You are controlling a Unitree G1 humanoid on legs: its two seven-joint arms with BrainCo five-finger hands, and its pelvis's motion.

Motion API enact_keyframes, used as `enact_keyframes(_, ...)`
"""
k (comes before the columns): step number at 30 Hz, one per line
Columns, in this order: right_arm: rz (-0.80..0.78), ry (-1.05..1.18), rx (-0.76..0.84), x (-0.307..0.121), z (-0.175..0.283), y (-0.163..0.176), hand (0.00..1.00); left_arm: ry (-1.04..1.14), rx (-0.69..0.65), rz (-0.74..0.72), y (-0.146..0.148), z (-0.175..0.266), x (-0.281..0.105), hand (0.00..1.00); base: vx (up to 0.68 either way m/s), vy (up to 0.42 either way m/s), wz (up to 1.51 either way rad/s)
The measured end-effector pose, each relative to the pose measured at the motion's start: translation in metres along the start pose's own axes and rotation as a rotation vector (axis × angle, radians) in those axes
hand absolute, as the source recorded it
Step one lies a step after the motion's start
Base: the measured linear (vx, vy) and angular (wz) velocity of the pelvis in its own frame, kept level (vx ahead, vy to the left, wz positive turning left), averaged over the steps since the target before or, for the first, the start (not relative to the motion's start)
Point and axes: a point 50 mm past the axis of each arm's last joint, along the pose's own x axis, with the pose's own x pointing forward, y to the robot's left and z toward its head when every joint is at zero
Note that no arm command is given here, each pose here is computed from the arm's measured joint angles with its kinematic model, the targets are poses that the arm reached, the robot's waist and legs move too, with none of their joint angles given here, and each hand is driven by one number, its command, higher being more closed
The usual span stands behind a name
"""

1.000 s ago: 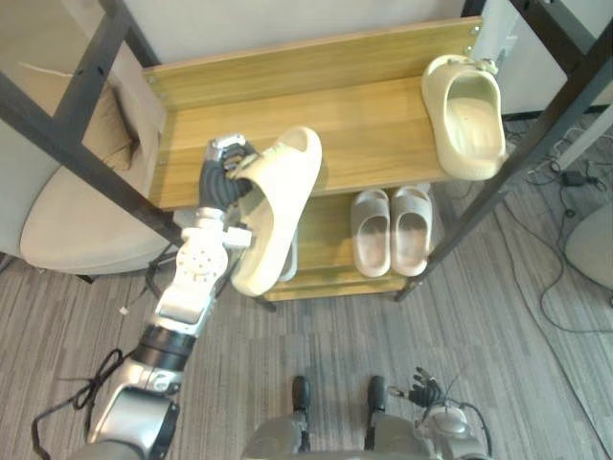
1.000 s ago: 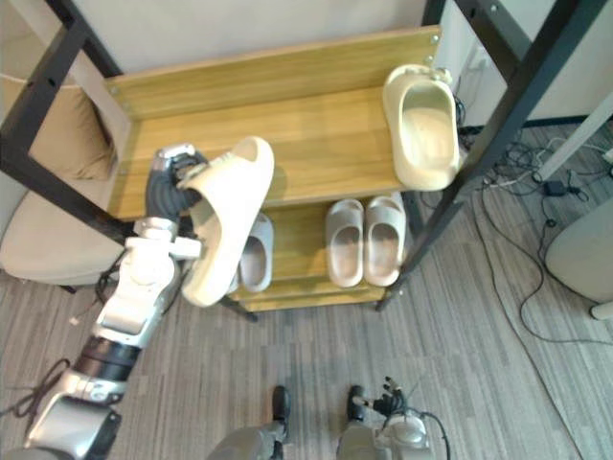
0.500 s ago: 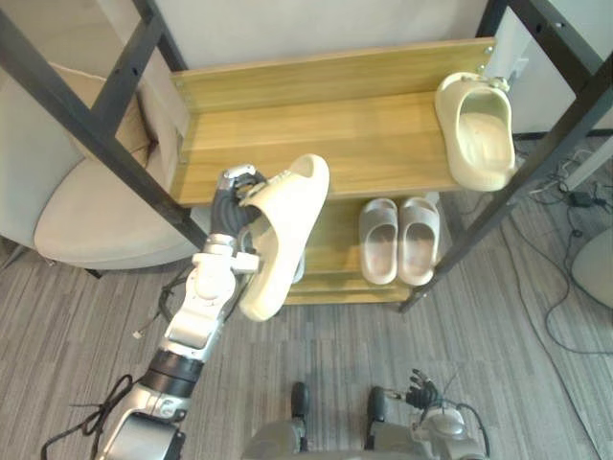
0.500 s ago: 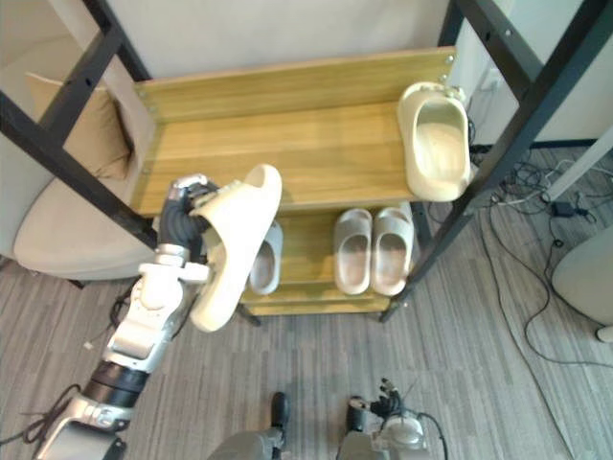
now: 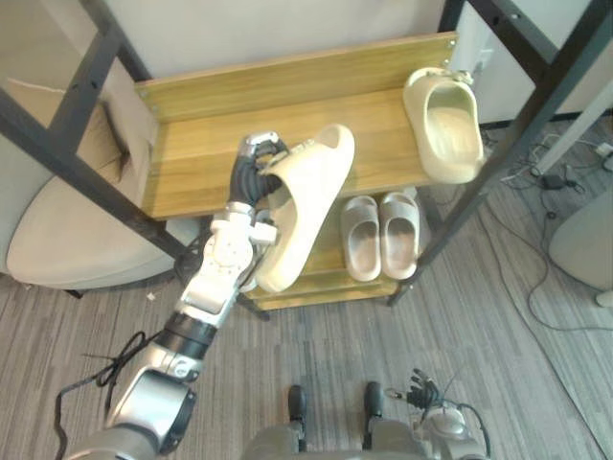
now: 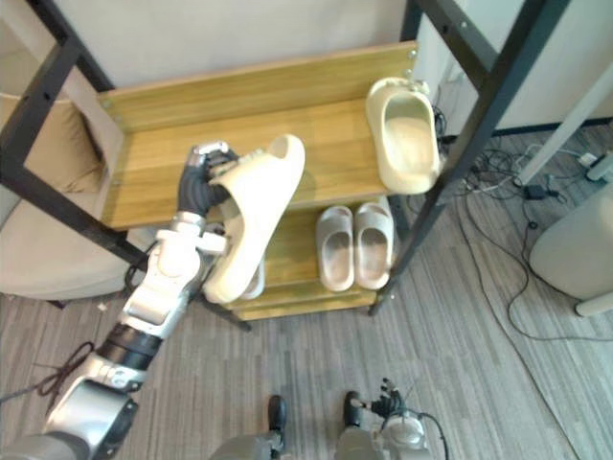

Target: Organize the slippers on the shoe rack

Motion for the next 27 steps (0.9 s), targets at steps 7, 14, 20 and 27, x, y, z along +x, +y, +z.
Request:
enact_keyframes(7,-0.038,0.001,0.024,0.000,-0.001,-0.011,0.00,-0.024,0.050,0.050,0.009,0.014,0.036,1.00,-0.01,0.011,-0.17)
enact_keyframes(14,-0.073,-0.010,0.035,-0.002,-0.001,-0.024,0.00,-0.022,0.136,0.123,0.039,0.023,0.059,1.00,0.01,0.008,-0.12)
enact_keyframes(20,-0.090,-0.008,0.076,-0.002,-0.002,-0.026,0.00,-0.004,0.213,0.175,0.063,0.032,0.075,1.00,0.02,0.002,-0.06)
enact_keyframes(27,-0.095,-0.022,0.104,-0.002,0.000,-0.028,0.00,0.013,0.298,0.228,0.087,0.041,0.085,1.00,0.00,0.009,-0.09)
